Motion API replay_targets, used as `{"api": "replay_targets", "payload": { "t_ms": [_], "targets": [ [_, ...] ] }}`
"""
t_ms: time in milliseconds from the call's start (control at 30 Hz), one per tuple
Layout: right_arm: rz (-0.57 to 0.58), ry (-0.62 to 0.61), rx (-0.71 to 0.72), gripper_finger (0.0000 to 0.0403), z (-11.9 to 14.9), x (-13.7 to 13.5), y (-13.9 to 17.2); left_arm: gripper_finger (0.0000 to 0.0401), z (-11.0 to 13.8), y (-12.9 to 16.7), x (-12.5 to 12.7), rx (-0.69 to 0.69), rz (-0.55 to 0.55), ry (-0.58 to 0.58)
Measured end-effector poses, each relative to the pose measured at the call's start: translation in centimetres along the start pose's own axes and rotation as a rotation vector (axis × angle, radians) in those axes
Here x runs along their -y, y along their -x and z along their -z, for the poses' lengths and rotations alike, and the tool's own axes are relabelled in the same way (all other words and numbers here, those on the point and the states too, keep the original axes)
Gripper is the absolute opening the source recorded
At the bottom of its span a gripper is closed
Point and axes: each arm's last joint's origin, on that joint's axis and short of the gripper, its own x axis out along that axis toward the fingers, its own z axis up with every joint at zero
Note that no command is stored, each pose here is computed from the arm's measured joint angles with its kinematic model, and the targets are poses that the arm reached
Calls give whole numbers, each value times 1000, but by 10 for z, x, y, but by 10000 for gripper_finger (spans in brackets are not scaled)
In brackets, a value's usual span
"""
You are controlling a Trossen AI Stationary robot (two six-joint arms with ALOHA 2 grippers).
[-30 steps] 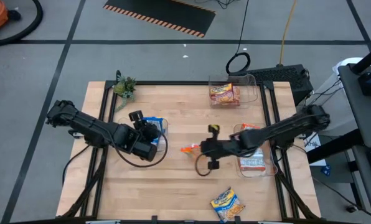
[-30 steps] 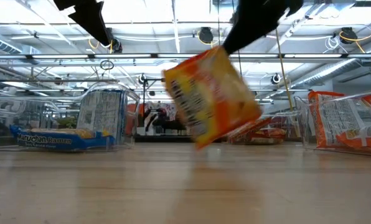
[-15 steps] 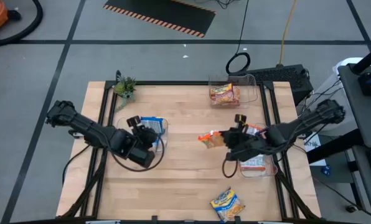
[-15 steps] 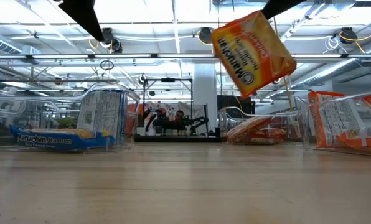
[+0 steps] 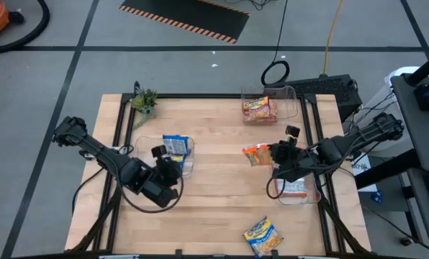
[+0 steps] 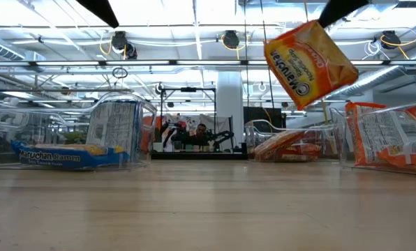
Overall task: Sort Maruchan noodles
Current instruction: Put the orange noodle pack into the bottom right transparent bin
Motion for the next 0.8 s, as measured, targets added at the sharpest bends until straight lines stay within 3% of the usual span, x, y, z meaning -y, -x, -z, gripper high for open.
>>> {"api": "replay_targets", "payload": {
  "t_ms": [367, 800],
  "targets": [
    [43, -140, -123, 0, 29, 15, 20, 141, -2, -1, 0, 9, 0, -107],
    [37, -256, -241, 0, 53, 11, 40, 141, -7, -10, -11, -8, -32, -81]
  ]
}}
